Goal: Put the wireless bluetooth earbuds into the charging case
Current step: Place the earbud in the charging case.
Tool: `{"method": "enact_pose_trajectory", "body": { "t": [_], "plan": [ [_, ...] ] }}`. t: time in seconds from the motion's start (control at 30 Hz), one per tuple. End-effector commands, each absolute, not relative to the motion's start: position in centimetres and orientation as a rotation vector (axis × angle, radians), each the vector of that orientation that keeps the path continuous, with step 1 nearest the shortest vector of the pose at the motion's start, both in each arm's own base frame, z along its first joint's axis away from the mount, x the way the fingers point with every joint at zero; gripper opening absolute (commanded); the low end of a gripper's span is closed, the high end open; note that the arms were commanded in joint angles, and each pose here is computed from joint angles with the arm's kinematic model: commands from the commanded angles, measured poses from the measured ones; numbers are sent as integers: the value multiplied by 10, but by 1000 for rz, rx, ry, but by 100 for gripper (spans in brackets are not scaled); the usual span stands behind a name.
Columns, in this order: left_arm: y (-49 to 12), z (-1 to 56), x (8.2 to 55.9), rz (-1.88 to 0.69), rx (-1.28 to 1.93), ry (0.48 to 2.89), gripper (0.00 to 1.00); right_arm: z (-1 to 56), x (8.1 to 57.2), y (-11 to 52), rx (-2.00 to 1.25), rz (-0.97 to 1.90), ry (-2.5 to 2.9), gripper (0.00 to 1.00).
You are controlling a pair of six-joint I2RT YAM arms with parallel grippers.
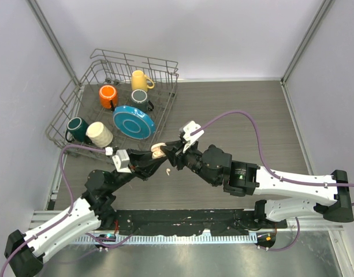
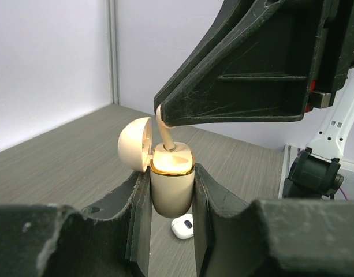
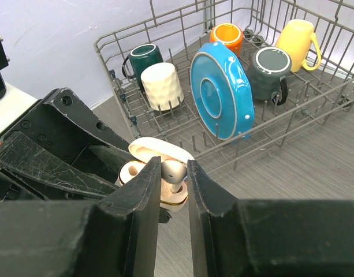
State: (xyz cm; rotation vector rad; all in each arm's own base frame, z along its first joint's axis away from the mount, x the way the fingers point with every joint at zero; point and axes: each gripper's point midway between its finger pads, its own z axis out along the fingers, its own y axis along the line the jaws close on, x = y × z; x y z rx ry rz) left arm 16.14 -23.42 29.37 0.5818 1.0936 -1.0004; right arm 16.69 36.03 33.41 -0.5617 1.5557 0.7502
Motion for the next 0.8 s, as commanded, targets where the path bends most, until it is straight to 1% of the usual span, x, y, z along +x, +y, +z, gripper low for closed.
{"method": "enact_pose_trajectory", "body": {
  "t": [0.0,0.13,0.43,0.77],
  "plan": [
    [-217,327,168,-954,468,994,0,338,153,365,-633,794,1557,1],
    [-215,328,168,-949,460,991,0,342,153,366,-651,791,1554,1],
    [-213,328,167,-944,464,985,0,328,161,364,-679,687,1581,1],
    [-225,324,158,-958,572,989,0,344,172,362,-622,644,1534,1]
  ]
}}
